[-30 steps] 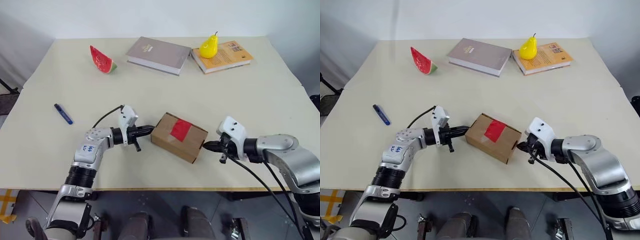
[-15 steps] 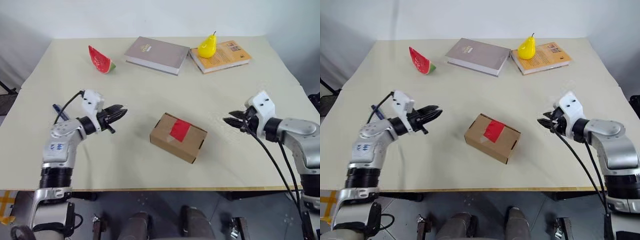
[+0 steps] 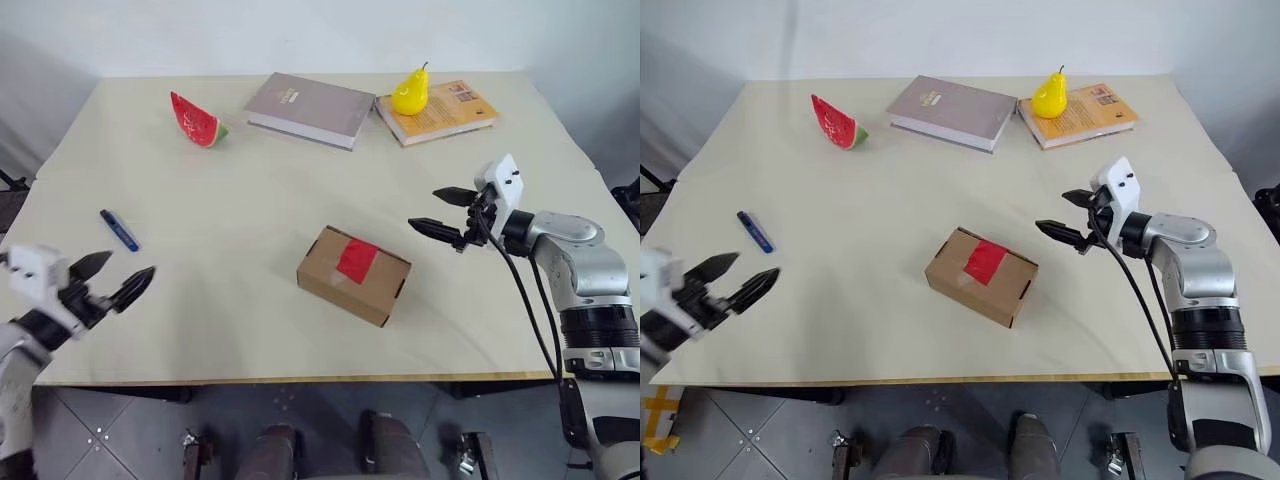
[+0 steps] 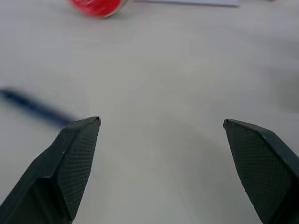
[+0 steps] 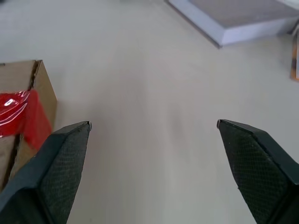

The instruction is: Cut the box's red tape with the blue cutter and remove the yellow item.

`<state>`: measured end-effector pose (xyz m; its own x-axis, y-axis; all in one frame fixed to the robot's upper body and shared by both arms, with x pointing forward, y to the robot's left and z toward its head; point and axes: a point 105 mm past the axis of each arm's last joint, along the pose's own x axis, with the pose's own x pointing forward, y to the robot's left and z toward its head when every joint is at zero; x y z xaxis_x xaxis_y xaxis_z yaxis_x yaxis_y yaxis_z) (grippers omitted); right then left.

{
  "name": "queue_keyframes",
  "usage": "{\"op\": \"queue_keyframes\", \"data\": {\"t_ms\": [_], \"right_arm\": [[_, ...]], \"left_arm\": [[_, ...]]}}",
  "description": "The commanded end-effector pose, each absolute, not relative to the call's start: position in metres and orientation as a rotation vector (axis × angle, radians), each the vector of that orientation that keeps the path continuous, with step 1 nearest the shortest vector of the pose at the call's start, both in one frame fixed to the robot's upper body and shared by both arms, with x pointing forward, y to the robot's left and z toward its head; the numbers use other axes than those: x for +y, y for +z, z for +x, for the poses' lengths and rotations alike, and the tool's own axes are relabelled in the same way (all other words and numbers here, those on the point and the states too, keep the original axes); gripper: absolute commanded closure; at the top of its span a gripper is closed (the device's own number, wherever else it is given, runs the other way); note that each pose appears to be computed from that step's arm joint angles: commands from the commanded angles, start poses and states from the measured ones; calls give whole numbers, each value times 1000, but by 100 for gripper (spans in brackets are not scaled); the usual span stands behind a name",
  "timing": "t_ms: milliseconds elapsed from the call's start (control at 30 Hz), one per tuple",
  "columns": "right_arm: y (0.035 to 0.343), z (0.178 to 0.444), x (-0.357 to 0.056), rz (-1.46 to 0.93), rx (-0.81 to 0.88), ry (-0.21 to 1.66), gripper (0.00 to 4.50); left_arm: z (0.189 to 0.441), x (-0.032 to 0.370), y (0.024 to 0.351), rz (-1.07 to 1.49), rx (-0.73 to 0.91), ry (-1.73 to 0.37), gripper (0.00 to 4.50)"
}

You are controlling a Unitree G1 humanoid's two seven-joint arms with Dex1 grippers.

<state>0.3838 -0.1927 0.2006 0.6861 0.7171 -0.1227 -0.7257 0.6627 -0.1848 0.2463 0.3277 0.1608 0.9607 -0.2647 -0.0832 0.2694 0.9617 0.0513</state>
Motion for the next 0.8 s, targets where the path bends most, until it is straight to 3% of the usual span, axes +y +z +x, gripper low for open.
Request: {"op": "queue_keyframes", "data": {"t_ms": [33, 167, 333, 533, 667, 800], "right_arm": [[228, 385, -193, -188, -91, 832, 0], [232, 382, -188, -181, -114, 890, 0], [234, 357, -190, -152, -163, 1030, 0], [237, 346, -214, -211, -191, 1028, 0], [231, 346, -219, -230, -166, 984, 0], [236, 335, -215, -175, -215, 1025, 0]], "left_arm": [[230, 335, 175, 77, 23, -231, 2], [217, 334, 168, 68, 20, -171, 2], [222, 323, 165, 77, -10, -136, 2], [265, 311, 166, 79, -28, -87, 2], [304, 326, 173, 6, -41, 142, 2], [326, 347, 177, -45, -34, 377, 2]]}}
